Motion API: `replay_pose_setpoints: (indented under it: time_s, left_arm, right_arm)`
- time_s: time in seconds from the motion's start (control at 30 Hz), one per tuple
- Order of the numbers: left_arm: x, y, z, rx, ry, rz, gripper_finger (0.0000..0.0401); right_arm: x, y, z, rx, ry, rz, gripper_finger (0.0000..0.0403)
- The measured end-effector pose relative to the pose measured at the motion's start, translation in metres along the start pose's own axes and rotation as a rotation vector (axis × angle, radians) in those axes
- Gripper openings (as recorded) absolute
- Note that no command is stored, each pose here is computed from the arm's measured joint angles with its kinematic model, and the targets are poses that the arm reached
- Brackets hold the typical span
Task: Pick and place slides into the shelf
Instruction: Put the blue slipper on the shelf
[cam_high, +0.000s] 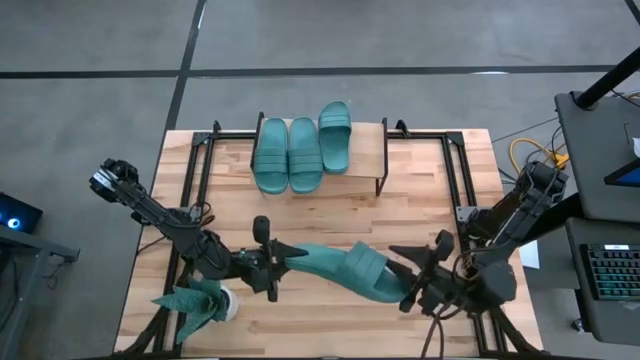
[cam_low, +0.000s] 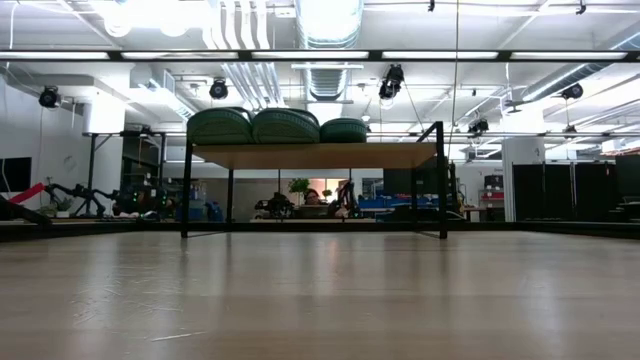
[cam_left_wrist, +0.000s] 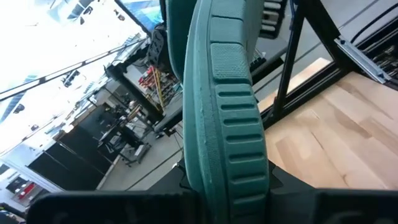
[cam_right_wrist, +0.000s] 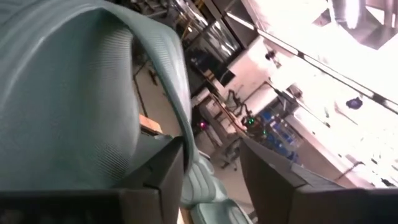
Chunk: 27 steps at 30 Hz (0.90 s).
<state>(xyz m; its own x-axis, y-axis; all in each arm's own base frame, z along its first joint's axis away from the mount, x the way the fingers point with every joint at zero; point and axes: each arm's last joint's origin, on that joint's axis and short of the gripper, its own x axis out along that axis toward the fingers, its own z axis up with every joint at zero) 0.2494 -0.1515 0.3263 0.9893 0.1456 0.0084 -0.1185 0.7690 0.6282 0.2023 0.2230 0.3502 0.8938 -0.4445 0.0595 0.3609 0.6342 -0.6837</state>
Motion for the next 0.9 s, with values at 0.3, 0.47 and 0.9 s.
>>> replay_pose_setpoints:
  time_s: [0.3,0.47,0.9]
  left_arm:
    - [-0.001,-0.001,-0.004,0.026,0.048,0.016,0.0036]
    - [-0.001,0.000,-0.006,0.032,0.101,0.076,0.0036]
    - [-0.002,0.010,-0.012,0.058,0.338,0.371,0.0036]
  right_arm:
    - [-0.012,-0.018,0.019,0.030,0.044,-0.018,0.0191]
    - [-0.010,-0.020,0.022,0.038,0.042,-0.021,0.0209]
    - [-0.007,-0.008,0.016,-0.058,-0.039,0.030,0.0210]
